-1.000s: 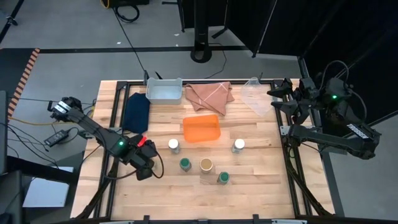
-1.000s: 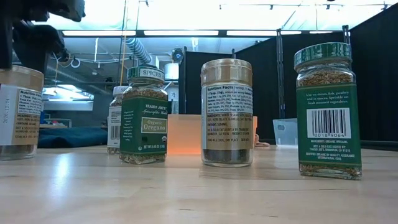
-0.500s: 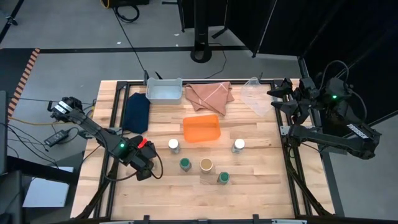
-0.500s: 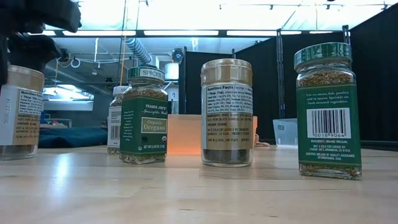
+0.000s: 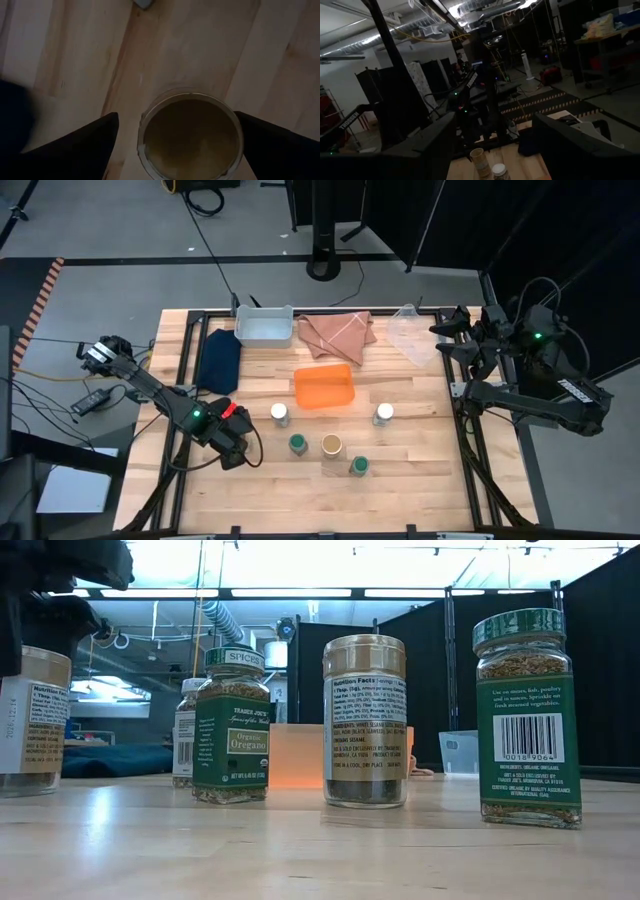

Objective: Sort spices by type
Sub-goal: Put the gold seasoning bottle into the gray bin

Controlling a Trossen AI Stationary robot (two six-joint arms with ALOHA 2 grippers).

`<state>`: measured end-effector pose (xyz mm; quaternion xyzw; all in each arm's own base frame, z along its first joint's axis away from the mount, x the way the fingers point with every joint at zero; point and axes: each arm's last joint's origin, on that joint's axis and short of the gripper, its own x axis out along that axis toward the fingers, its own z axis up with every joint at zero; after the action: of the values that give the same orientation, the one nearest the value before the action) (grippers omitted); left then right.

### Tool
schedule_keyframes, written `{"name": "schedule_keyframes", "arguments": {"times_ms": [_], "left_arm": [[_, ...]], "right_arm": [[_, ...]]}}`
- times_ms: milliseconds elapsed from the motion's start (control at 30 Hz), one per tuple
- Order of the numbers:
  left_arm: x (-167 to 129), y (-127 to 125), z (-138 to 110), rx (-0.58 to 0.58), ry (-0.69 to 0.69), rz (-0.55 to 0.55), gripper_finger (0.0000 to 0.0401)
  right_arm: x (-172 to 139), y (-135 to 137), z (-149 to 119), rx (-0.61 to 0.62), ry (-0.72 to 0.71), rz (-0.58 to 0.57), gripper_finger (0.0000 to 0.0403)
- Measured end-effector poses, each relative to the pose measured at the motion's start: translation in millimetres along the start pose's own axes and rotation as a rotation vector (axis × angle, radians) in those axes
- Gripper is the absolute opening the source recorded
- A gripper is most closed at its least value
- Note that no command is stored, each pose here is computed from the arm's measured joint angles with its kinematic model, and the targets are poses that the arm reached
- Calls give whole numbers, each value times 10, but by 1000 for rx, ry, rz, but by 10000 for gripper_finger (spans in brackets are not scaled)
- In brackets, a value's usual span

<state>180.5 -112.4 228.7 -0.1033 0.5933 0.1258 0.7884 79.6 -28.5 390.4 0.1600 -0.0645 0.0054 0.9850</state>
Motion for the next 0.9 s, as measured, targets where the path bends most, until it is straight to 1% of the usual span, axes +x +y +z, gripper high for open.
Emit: {"name": "schedule_keyframes", "arguments": {"times_ms": [233,300,367,533,567,900], "left_arm": [[0,0,-1,-4,1,0,391],[0,-1,-2,-4,6,-3,384],[0,-2,-3,-5,9,-7,363],[-1,-1,-3,-7,9,-6,273],[-3,-2,-1,-8,8,-8,261],[-4,-3,0,-9,7,-9,259]], "right_arm": [[0,0,0,0,0,0,268],[0,0,0,0,0,0,268],[0,0,0,0,0,0,268],[0,0,0,0,0,0,268],[0,0,0,0,0,0,268],[0,0,0,0,0,0,268]]}}
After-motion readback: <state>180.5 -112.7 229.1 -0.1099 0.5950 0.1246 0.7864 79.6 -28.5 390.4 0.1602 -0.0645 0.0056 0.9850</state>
